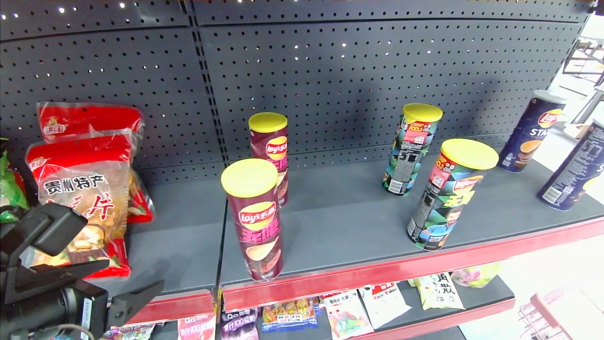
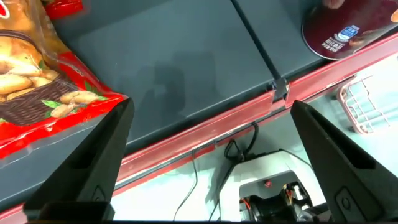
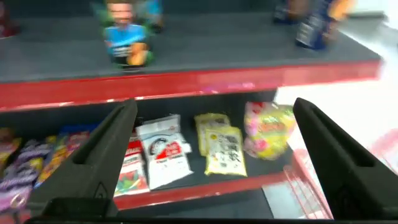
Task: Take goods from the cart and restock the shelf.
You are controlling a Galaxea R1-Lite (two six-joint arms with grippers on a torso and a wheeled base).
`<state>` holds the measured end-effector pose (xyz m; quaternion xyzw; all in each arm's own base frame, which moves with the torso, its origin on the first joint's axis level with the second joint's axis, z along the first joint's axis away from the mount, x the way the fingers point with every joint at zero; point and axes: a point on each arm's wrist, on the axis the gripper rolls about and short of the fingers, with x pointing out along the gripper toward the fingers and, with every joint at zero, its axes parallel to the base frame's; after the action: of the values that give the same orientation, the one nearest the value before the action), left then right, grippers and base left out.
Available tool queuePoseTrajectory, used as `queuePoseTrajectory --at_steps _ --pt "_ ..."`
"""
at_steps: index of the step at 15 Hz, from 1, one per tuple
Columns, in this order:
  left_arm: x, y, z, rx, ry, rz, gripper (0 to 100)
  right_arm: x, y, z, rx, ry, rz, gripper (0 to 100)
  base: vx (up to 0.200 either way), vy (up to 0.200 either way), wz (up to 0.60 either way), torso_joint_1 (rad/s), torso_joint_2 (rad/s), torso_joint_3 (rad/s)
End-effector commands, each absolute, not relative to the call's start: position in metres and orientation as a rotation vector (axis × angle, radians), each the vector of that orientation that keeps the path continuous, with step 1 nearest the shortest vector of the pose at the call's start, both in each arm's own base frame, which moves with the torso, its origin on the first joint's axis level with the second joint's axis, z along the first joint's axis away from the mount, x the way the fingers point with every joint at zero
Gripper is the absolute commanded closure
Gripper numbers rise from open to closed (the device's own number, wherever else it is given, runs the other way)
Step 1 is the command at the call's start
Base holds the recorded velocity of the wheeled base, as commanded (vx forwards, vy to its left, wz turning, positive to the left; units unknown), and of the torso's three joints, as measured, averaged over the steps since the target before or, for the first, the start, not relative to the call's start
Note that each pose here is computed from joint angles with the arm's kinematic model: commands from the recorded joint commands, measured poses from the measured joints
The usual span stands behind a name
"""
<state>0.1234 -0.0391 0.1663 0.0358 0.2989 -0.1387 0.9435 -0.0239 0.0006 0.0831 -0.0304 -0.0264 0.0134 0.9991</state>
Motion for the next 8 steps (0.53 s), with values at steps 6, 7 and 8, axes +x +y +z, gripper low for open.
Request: queuePoseTrajectory --at_steps 6,7,8 --pt "0.1234 -0.0396 0.164 0.068 0.621 -0.304 0 -0.0228 0.0006 0.0756 -0.002 -0.002 0.032 0 0.0 0.0 0.0 0.0 0.0 0.0" --pt "0.1238 -0.0397 0.1634 0.069 0.625 -0.304 0 -0.0228 0.0006 0.0756 0.0 -0.002 0.032 0 0.0 0.0 0.0 0.0 0.0 0.0" --pt "0.1256 -0.0401 0.1631 0.069 0.631 -0.302 0 -0.0228 0.0006 0.0756 0.0 -0.002 0.032 0 0.0 0.0 0.0 0.0 0.0 0.0"
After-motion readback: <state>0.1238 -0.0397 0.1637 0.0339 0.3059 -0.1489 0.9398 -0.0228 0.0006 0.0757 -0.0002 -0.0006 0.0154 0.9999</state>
